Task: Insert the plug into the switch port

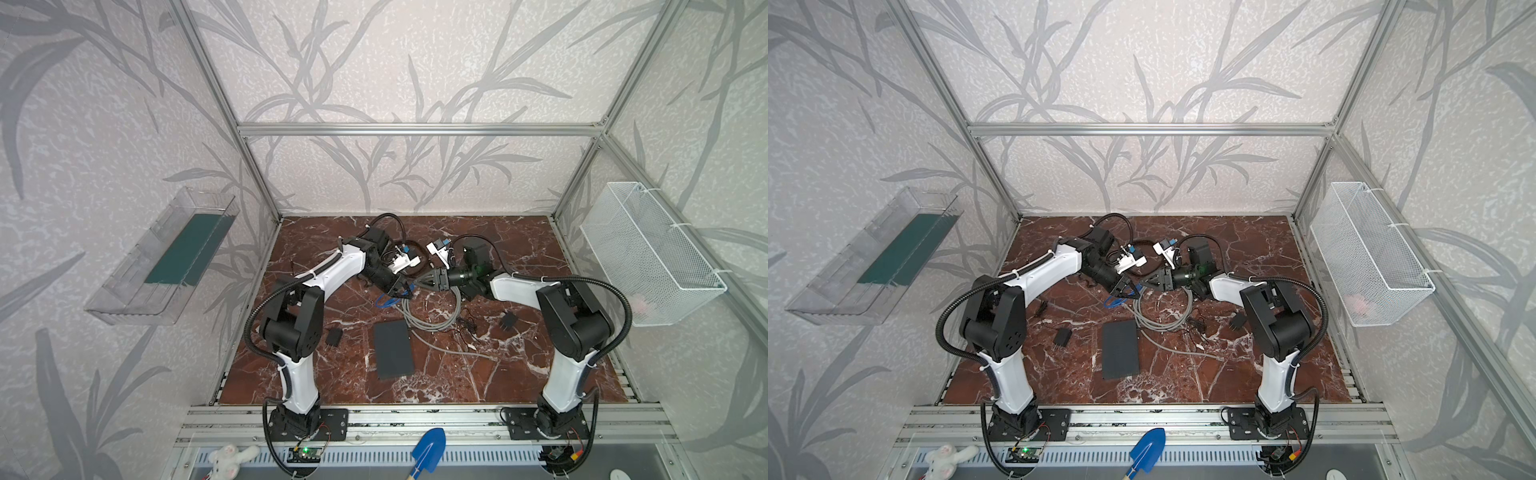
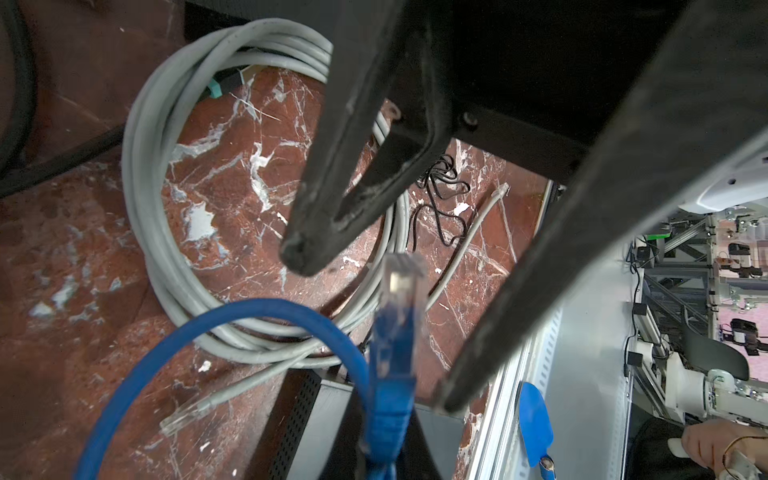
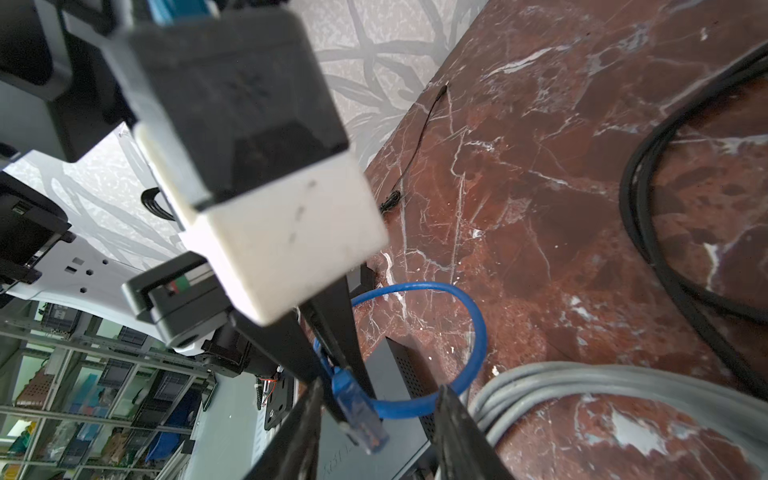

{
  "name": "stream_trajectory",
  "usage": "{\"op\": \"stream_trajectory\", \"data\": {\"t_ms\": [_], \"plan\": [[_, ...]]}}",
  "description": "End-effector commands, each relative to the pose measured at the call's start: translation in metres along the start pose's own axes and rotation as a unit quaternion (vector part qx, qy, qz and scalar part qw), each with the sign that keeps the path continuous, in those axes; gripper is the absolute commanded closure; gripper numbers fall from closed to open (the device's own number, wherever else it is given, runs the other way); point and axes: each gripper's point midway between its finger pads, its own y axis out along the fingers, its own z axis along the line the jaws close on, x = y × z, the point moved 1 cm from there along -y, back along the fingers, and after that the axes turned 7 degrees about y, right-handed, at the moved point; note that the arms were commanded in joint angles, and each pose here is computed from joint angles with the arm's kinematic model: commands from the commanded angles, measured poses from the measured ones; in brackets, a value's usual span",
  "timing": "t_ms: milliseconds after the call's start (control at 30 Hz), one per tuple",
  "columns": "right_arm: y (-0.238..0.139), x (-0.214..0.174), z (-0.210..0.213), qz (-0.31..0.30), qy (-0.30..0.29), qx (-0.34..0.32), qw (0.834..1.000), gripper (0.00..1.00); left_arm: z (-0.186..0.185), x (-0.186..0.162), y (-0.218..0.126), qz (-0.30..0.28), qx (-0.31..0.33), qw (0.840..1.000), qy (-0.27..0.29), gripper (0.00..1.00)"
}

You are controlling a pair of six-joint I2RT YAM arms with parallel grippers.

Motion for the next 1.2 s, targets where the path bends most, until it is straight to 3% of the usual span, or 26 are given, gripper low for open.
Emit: {"op": "stream_trajectory", "data": {"t_ms": [0, 100, 200, 467, 833, 1033, 1167], "plan": [[0.001, 0.013, 0.002, -0.02, -0.012, 0.014, 1.0, 0.59, -0.006, 0.001, 0.001, 0.007, -0.021, 1.0, 0.012, 0.93], [0.002, 0.017, 0.002, -0.029, -0.006, 0.019, 0.999, 0.61, -0.006, 0.0, 0.002, 0.01, -0.025, 1.0, 0.011, 0.93], [0.004, 0.016, 0.001, -0.025, 0.002, 0.025, 0.999, 0.71, -0.004, 0.001, 0.001, 0.008, -0.022, 1.0, 0.012, 0.93], [0.004, 0.005, -0.001, -0.007, 0.012, 0.027, 1.0, 0.68, -0.002, 0.002, 0.0, 0.005, -0.022, 1.0, 0.008, 0.93], [0.002, -0.001, 0.0, -0.007, 0.031, 0.025, 0.999, 0.91, -0.001, 0.006, -0.002, -0.004, -0.016, 1.0, 0.007, 0.93], [-0.002, -0.009, -0.005, -0.019, 0.105, 0.0, 0.994, 0.95, 0.018, 0.007, -0.006, -0.008, 0.042, 0.999, -0.006, 0.8], [-0.008, -0.015, -0.018, -0.016, 0.182, -0.068, 0.981, 0.94, 0.023, 0.011, -0.013, -0.019, 0.082, 0.996, -0.001, 0.65]]}}
